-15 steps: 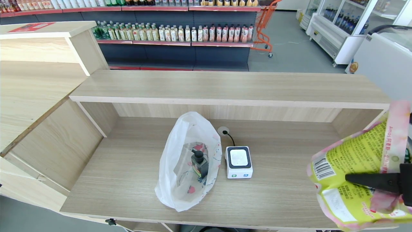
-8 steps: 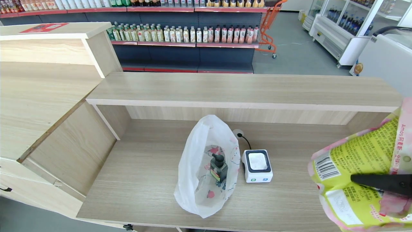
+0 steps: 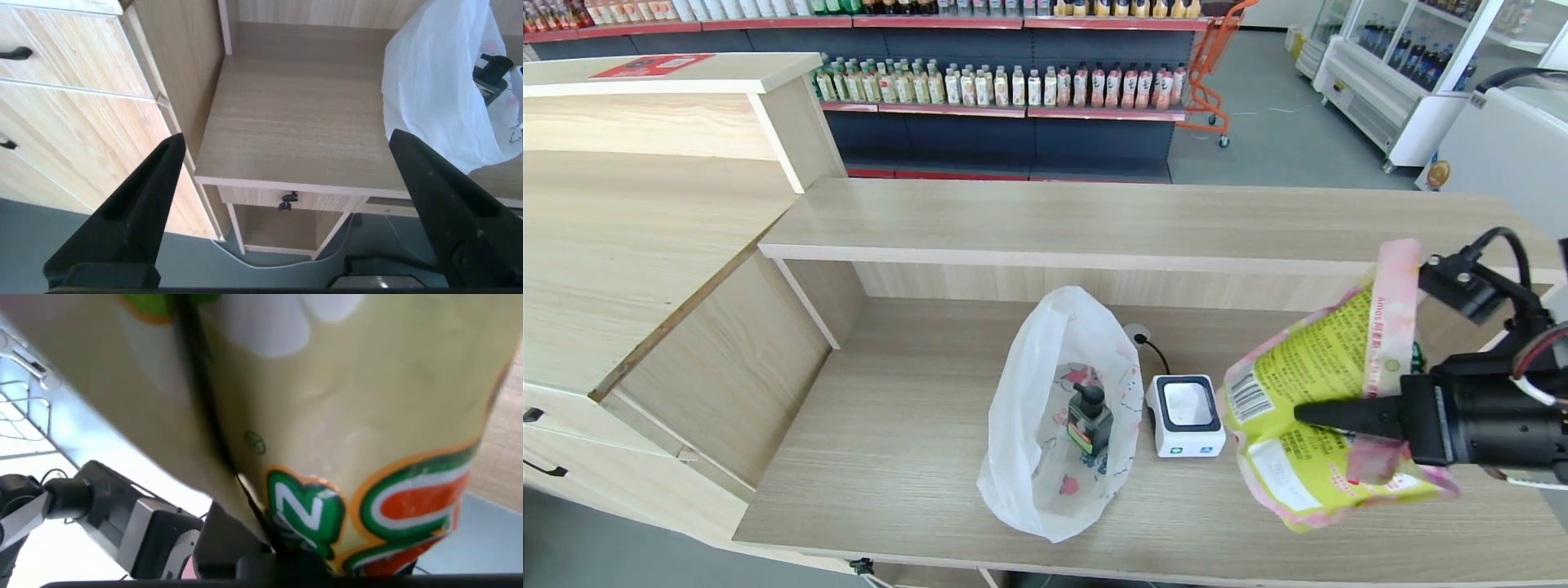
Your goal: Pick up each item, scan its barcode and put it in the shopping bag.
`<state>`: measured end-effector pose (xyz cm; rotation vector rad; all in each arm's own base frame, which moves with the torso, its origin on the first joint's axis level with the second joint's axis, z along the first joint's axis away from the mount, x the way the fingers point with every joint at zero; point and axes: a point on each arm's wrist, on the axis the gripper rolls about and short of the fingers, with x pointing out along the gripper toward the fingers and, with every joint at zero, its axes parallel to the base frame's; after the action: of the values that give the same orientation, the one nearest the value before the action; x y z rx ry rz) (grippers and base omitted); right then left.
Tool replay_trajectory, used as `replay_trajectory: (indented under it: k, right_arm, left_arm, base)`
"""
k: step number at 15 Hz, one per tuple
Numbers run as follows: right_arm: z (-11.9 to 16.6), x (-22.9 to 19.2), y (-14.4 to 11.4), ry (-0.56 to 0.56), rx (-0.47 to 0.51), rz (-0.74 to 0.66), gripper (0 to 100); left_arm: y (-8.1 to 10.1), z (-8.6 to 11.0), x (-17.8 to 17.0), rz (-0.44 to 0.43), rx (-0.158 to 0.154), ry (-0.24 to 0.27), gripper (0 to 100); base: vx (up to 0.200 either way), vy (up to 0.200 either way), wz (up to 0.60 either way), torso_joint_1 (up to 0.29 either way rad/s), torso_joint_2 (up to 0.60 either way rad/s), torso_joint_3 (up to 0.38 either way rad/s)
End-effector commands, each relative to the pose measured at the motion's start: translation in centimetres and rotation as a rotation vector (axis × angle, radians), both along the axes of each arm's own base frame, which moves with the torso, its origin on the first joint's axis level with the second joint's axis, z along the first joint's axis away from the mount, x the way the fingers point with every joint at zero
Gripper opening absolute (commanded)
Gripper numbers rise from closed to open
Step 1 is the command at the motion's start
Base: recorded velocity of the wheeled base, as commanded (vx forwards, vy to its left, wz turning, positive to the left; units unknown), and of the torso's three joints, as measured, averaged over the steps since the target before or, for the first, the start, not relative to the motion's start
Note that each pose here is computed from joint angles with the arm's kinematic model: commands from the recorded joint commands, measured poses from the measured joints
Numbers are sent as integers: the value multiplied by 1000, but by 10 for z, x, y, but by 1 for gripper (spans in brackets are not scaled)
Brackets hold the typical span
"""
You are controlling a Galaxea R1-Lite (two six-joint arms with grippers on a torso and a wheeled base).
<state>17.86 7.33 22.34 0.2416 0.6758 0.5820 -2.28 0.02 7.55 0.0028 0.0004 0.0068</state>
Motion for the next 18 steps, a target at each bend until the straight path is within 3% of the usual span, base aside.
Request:
replay_trajectory:
  k: [1,5,11,18]
  right_arm:
    - [-39,48,1,69,7,53,0]
    - [-53,61,28,12,79,220,0]
    - [-93,86,51,-34,-61,372,0]
    - [-118,101,73,-60,-51,417,0]
  left_arm:
    - [0,0,0,1,0,0,100]
    - [0,0,0,1,0,0,100]
    - [0,0,0,1,0,0,100]
    - [0,0,0,1,0,0,100]
  base:
    - [0,0,0,0,0,0]
    - [0,0,0,0,0,0]
    - [0,0,0,0,0,0]
    - [0,0,0,0,0,0]
